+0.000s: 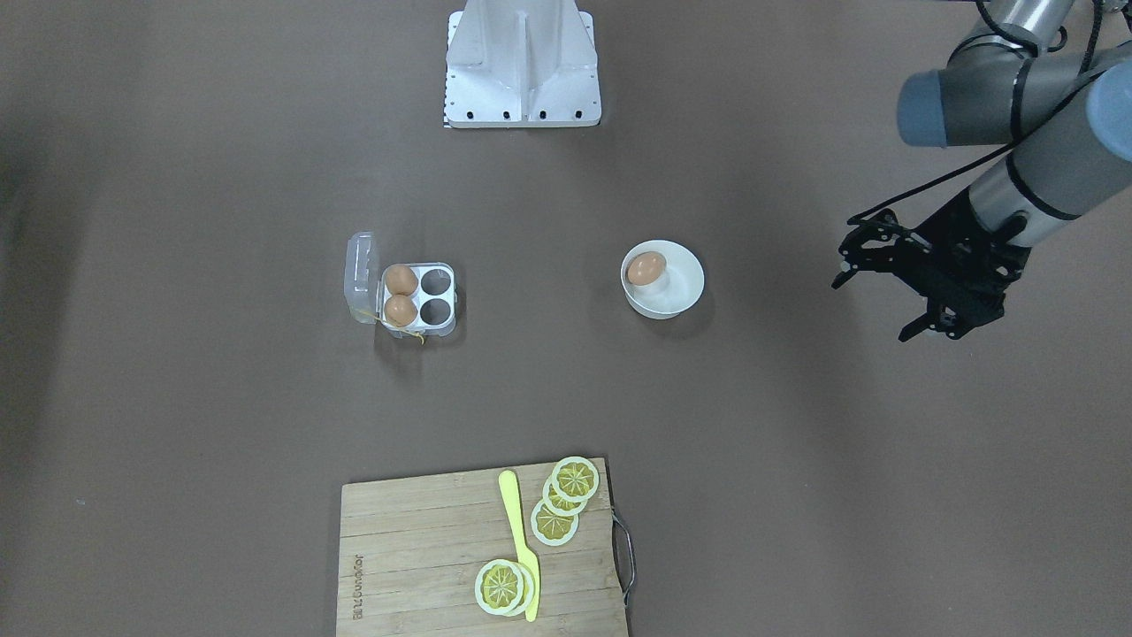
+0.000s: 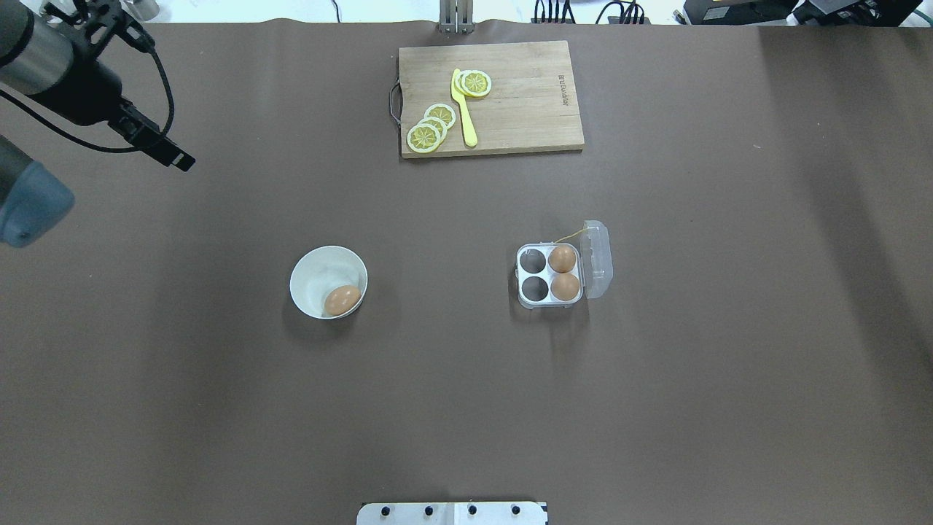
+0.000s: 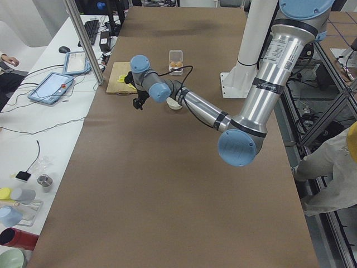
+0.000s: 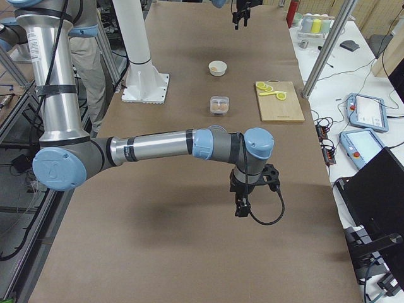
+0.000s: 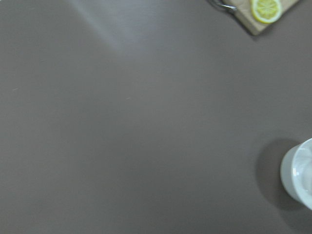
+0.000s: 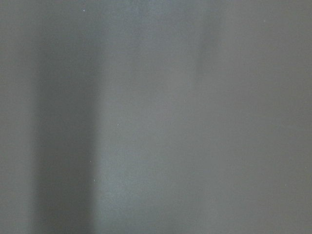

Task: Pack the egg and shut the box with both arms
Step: 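Move the left gripper over the white bowl and lower toward the egg, then close the left gripper around the brown egg in the bowl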

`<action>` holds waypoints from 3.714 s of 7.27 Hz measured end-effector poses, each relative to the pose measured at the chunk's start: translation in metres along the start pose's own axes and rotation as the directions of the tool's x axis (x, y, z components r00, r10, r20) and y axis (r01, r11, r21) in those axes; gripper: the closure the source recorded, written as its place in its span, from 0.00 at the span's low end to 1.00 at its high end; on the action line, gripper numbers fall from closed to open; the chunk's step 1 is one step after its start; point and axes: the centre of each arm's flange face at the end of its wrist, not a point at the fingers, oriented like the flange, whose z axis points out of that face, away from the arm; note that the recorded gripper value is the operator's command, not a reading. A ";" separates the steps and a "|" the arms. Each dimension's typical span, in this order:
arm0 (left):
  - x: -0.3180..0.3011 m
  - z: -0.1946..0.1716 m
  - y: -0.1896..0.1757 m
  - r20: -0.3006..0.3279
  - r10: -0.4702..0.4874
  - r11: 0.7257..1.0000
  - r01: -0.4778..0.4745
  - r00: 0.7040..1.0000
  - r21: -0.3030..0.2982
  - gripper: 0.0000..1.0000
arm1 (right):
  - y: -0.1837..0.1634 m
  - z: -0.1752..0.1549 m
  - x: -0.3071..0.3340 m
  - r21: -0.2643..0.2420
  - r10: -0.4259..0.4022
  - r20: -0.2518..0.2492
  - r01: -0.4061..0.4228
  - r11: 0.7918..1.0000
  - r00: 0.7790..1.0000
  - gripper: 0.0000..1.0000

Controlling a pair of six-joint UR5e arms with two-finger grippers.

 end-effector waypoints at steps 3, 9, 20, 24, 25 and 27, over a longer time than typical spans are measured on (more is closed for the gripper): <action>0.068 0.045 -0.031 -0.008 0.110 0.994 -0.111 0.994 -0.017 0.04 | 0.002 0.003 0.000 -0.005 0.001 0.001 -0.001 1.000 1.000 0.00; 0.139 0.088 -0.048 -0.005 0.214 0.976 -0.214 0.977 -0.026 0.20 | 0.002 0.006 -0.002 -0.009 -0.005 0.002 0.005 1.000 1.000 0.00; 0.181 0.161 -0.022 0.006 0.266 0.958 -0.263 0.964 -0.114 0.24 | 0.002 0.000 -0.009 0.005 -0.016 0.009 0.016 1.000 1.000 0.00; 0.194 0.172 -0.016 -0.002 0.277 0.953 -0.275 0.961 -0.124 0.26 | 0.002 0.000 -0.009 0.003 -0.017 0.002 0.017 1.000 1.000 0.00; 0.198 0.174 -0.015 -0.007 0.280 0.952 -0.278 0.960 -0.126 0.26 | 0.002 0.000 -0.009 0.003 -0.017 0.001 0.017 1.000 1.000 0.00; 0.201 0.177 -0.013 -0.012 0.283 0.951 -0.282 0.959 -0.130 0.26 | 0.002 0.000 -0.009 0.002 -0.018 0.001 0.018 1.000 1.000 0.00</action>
